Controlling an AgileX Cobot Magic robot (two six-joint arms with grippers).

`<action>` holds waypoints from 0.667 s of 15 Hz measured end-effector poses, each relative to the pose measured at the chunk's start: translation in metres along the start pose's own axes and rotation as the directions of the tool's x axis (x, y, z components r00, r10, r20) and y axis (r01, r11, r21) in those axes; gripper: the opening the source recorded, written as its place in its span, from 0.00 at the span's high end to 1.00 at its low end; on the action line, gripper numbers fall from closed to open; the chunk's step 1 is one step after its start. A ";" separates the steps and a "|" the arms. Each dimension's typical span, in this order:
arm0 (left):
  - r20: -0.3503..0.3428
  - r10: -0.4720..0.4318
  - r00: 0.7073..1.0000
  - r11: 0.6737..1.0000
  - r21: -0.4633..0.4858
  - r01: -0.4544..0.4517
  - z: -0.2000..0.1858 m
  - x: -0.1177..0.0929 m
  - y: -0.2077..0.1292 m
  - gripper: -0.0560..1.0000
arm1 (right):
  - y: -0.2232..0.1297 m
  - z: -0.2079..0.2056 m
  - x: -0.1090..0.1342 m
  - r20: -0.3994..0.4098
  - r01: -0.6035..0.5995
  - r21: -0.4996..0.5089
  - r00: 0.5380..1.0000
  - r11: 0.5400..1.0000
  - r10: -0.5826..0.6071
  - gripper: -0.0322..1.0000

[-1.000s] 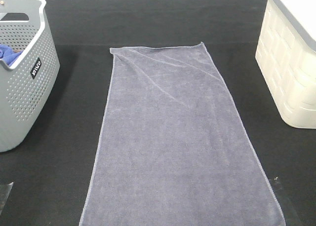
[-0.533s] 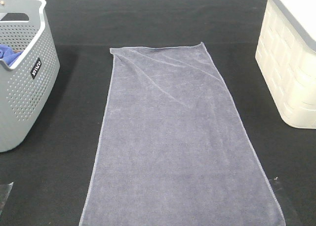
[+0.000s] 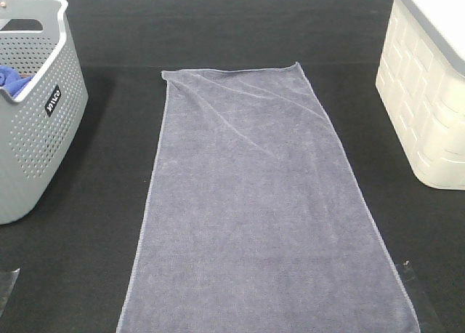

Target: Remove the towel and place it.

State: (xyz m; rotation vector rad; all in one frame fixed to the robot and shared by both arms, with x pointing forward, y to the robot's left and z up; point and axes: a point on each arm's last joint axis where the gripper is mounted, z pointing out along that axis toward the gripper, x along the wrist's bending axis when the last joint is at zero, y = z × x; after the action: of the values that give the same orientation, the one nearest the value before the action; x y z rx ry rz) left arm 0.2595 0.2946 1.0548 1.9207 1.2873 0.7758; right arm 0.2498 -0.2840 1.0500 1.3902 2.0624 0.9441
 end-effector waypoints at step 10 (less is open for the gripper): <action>-0.027 -0.021 0.999 1.000 0.000 0.021 0.000 0.000 0.000 0.11 | -0.002 0.001 0.000 -0.005 -0.004 0.017 1.000 1.000 0.004 0.15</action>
State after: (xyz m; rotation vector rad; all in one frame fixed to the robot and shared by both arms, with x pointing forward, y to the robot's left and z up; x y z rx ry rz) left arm 0.2591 0.2952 1.0549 1.8996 1.3221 0.7932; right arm 0.2491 -0.2839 1.0482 1.4030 2.0768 0.9343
